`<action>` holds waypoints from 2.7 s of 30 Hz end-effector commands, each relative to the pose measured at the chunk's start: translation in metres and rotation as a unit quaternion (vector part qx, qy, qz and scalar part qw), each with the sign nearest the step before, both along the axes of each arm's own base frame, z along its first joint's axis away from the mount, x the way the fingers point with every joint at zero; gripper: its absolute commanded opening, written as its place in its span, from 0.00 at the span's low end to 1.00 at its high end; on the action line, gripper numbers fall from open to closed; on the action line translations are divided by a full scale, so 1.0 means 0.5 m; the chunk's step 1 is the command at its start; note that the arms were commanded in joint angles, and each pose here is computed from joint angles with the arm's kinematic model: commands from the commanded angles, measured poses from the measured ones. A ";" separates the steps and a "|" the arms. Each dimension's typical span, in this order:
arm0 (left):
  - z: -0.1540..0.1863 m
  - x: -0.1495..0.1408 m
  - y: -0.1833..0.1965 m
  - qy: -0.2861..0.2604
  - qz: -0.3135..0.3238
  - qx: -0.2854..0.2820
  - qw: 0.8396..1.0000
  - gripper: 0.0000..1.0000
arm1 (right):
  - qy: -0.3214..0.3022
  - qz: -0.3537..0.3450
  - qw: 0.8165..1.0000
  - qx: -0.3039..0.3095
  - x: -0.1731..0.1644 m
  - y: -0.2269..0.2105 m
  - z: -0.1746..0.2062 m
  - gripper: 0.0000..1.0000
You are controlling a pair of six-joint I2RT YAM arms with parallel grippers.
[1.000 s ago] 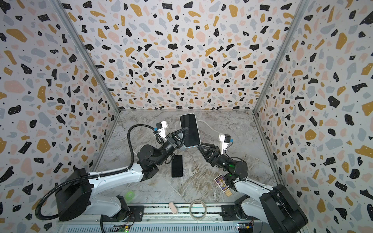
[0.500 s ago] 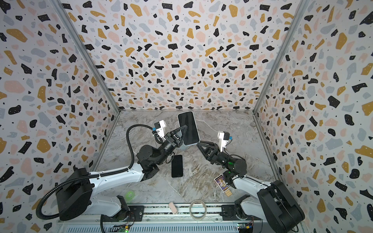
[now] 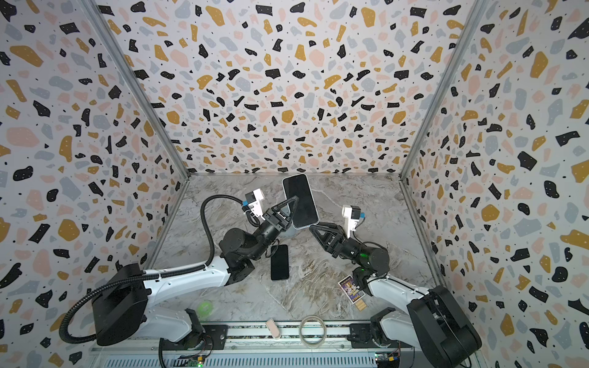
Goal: Take the phone out of the phone case
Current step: Remove the phone case from the phone.
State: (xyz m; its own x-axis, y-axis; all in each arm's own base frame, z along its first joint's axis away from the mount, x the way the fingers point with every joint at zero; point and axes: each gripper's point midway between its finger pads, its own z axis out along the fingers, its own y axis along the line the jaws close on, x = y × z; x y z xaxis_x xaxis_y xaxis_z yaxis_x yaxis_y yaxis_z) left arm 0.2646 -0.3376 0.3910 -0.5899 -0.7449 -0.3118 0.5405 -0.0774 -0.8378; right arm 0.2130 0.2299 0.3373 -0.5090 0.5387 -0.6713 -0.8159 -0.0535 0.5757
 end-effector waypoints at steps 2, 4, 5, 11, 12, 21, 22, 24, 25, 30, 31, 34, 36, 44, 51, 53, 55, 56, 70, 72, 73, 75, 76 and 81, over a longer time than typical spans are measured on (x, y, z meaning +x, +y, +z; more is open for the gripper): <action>0.064 -0.109 -0.043 -0.069 -0.095 -0.011 0.993 0.00 | 0.064 -0.052 0.996 0.014 0.064 -0.023 -0.007 0.32; 0.064 -0.111 -0.046 -0.070 -0.096 -0.009 0.993 0.00 | 0.070 -0.055 0.996 0.013 0.069 -0.024 -0.005 0.32; 0.063 -0.112 -0.047 -0.070 -0.097 -0.008 0.993 0.00 | 0.076 -0.060 0.995 0.013 0.074 -0.026 -0.007 0.32; 0.063 -0.125 -0.067 -0.076 -0.107 0.003 0.991 0.00 | 0.093 -0.071 0.993 0.015 0.089 -0.031 -0.010 0.32; 0.063 -0.127 -0.069 -0.076 -0.109 0.004 0.991 0.00 | 0.096 -0.070 0.993 0.013 0.091 -0.029 -0.012 0.32; 0.044 -0.135 -0.084 -0.077 -0.110 0.025 0.991 0.00 | 0.134 -0.078 0.988 0.005 0.117 -0.032 -0.037 0.30; 0.041 -0.136 -0.087 -0.076 -0.111 0.028 0.990 0.00 | 0.138 -0.078 0.987 0.004 0.120 -0.032 -0.040 0.30; 0.034 -0.138 -0.092 -0.076 -0.113 0.033 0.990 0.00 | 0.155 -0.081 0.984 -0.003 0.128 -0.031 -0.054 0.29; 0.032 -0.140 -0.094 -0.077 -0.114 0.035 0.990 0.00 | 0.160 -0.085 0.983 -0.005 0.131 -0.033 -0.058 0.29; 0.019 -0.145 -0.100 -0.079 -0.112 0.050 0.989 0.00 | 0.184 -0.088 0.979 -0.006 0.140 -0.036 -0.076 0.29; 0.014 -0.145 -0.102 -0.078 -0.113 0.053 0.989 0.00 | 0.185 -0.090 0.979 -0.006 0.141 -0.037 -0.076 0.29; 0.014 -0.150 -0.104 -0.081 -0.115 0.052 0.989 0.00 | 0.194 -0.092 0.977 -0.009 0.146 -0.038 -0.082 0.29; 0.013 -0.152 -0.107 -0.082 -0.116 0.055 0.988 0.00 | 0.202 -0.094 0.975 -0.008 0.151 -0.039 -0.088 0.28; 0.002 -0.161 -0.112 -0.080 -0.124 0.057 0.987 0.00 | 0.211 -0.091 0.973 -0.003 0.160 -0.038 -0.095 0.24; -0.010 -0.160 -0.117 -0.067 -0.127 0.056 0.988 0.00 | 0.214 -0.103 0.971 0.004 0.159 -0.049 -0.102 0.24; -0.020 -0.155 -0.111 -0.058 -0.119 0.058 0.990 0.00 | 0.210 -0.105 0.972 0.002 0.154 -0.053 -0.100 0.23; -0.026 -0.148 -0.107 -0.048 -0.112 0.058 0.991 0.00 | 0.197 -0.100 0.975 0.003 0.143 -0.054 -0.093 0.23; -0.031 -0.141 -0.105 -0.040 -0.107 0.061 0.992 0.00 | 0.193 -0.096 0.977 0.005 0.137 -0.055 -0.093 0.24; -0.031 -0.093 -0.076 -0.014 -0.077 0.053 0.996 0.00 | 0.160 -0.032 0.986 0.014 0.052 -0.063 -0.097 0.33; -0.029 -0.087 -0.069 -0.014 -0.070 0.050 0.996 0.00 | 0.165 -0.029 0.986 0.013 0.044 -0.065 -0.105 0.31; -0.027 -0.084 -0.064 -0.014 -0.067 0.047 0.997 0.00 | 0.169 -0.028 0.985 0.012 0.041 -0.065 -0.108 0.30; -0.025 -0.078 -0.057 -0.012 -0.063 0.039 0.997 0.00 | 0.175 -0.027 0.984 0.008 0.034 -0.065 -0.115 0.30; -0.025 -0.074 -0.052 -0.011 -0.058 0.037 0.998 0.00 | 0.177 -0.027 0.984 0.006 0.031 -0.065 -0.117 0.31; -0.030 -0.065 -0.045 -0.008 -0.048 0.031 0.998 0.00 | 0.180 -0.022 0.983 0.000 0.015 -0.061 -0.120 0.31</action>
